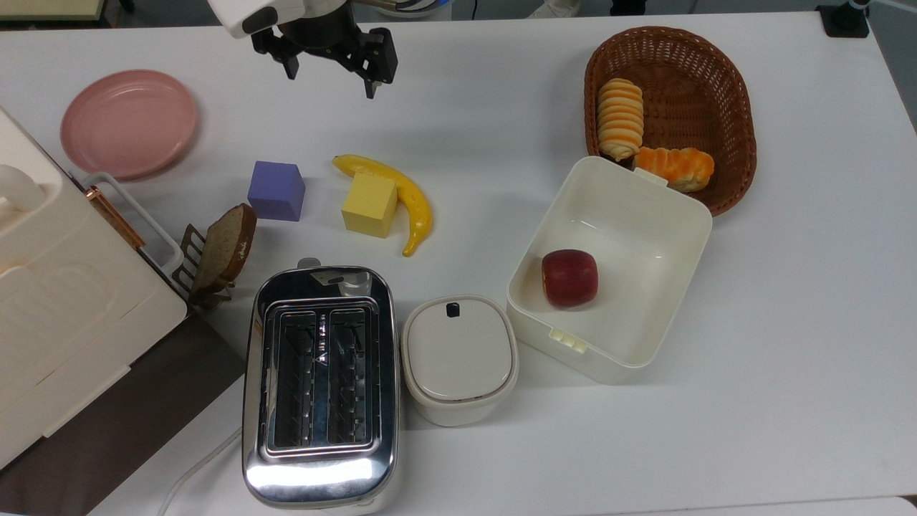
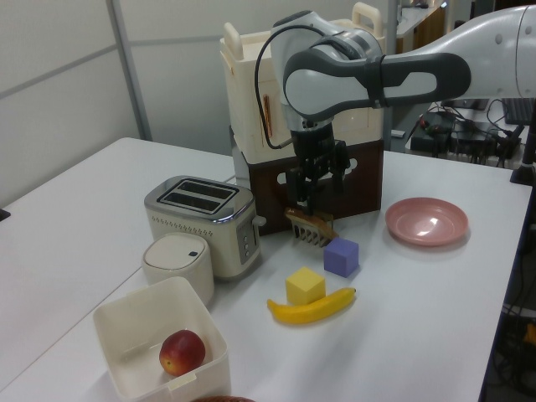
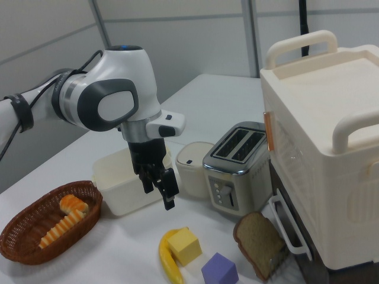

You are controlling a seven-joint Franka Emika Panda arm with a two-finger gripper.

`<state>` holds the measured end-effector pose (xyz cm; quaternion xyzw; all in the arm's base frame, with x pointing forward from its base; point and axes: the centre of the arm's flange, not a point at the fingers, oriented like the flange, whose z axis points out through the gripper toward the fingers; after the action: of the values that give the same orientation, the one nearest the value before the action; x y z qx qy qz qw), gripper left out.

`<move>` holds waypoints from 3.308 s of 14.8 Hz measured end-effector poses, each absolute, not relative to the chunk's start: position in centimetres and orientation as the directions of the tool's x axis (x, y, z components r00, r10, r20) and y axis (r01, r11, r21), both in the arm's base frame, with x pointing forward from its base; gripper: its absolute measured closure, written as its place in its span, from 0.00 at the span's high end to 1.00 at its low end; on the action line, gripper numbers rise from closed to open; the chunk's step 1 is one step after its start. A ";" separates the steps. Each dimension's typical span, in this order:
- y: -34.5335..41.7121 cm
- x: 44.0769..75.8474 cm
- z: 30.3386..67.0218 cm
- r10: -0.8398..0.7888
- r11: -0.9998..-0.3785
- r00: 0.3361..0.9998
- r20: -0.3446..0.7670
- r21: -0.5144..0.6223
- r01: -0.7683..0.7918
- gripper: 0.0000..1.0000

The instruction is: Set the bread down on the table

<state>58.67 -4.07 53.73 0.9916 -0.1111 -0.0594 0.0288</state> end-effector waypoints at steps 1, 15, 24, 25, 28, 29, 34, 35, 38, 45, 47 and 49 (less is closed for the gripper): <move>-4.1 58.7 53.7 -0.224 -0.974 0.968 -0.112 0.070 -0.217 1.00; -3.9 58.8 53.5 -0.220 -0.974 0.969 -0.115 0.071 -0.213 1.00; -3.9 58.7 53.6 -0.220 -0.974 0.969 -0.114 0.070 -0.213 1.00; -3.9 58.7 53.6 -0.220 -0.974 0.969 -0.114 0.070 -0.213 1.00; -4.1 58.7 53.6 -0.225 -0.973 0.968 -0.114 0.071 -0.218 1.00; -4.4 58.7 53.6 -0.229 -0.972 0.967 -0.113 0.071 -0.222 1.00; -4.9 58.6 53.9 -0.238 -0.970 0.965 -0.108 0.071 -0.231 1.00; -4.9 58.6 53.9 -0.238 -0.970 0.965 -0.108 0.071 -0.231 1.00; -4.9 58.6 53.9 -0.238 -0.970 0.965 -0.108 0.071 -0.231 1.00; -4.9 58.6 53.9 -0.238 -0.970 0.965 -0.108 0.071 -0.231 1.00; -4.9 58.6 53.8 -0.238 -0.970 0.965 -0.108 0.071 -0.231 1.00; -4.8 58.6 53.8 -0.236 -0.971 0.966 -0.110 0.073 -0.229 1.00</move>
<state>58.65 -4.81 53.76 0.9909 -0.1171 -0.0588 0.0299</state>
